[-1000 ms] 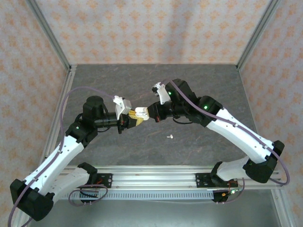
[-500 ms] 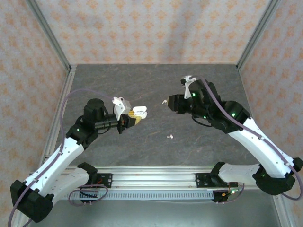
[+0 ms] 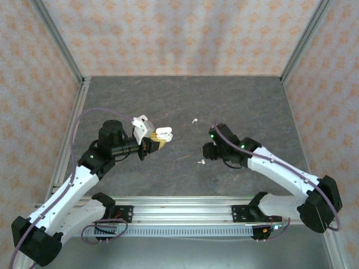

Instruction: Insert wireless bluetooth earbuds into charging case

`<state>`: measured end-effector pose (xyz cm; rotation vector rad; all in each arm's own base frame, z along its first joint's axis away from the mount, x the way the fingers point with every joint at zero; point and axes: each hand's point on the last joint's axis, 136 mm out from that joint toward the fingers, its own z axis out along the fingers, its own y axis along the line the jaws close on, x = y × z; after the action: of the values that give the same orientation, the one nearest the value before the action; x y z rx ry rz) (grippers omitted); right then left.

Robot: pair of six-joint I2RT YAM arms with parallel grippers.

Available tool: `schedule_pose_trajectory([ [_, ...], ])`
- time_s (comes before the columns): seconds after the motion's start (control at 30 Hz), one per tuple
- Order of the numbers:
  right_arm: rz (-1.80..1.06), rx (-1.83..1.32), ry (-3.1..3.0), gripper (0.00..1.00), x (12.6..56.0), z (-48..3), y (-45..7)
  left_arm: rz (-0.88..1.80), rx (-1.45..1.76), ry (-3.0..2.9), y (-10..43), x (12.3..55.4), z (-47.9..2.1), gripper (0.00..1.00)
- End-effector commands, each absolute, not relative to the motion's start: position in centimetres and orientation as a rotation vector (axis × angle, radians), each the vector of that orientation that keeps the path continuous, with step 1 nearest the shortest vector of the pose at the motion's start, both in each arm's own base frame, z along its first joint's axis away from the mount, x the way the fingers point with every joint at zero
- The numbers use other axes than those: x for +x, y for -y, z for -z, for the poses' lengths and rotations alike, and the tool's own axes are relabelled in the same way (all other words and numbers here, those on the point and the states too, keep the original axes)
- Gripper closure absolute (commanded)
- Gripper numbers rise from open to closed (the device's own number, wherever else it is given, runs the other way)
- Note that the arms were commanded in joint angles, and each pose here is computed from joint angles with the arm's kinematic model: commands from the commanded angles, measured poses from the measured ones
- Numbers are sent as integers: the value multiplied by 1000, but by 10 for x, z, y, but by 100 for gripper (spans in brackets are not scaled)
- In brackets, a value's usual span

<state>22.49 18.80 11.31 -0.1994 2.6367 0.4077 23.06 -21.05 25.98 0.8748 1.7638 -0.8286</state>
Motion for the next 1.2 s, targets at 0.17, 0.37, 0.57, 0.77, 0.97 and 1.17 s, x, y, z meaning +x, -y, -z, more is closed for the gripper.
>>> schedule_pose_trajectory([
  [0.17, -452, -387, -2573, 49, 231, -79, -204, 817, 869, -1736, 209, 231, -262, 100],
  [0.37, -399, -484, -2685, 51, 227, -48, -209, 815, 864, -1736, 209, 232, -263, 100],
  [0.57, -373, -535, -2757, 56, 225, -32, -214, 807, 867, -1745, 208, 232, -262, 100],
  [0.77, -278, -508, -2780, 75, 234, -26, -208, 801, 866, -1743, 208, 233, -262, 100],
  [0.97, -246, -530, -2761, 88, 246, -39, -211, 800, 868, -1744, 208, 232, -262, 100],
  [1.17, -292, -521, -2747, 95, 253, -56, -219, 797, 873, -1743, 207, 231, -262, 100],
])
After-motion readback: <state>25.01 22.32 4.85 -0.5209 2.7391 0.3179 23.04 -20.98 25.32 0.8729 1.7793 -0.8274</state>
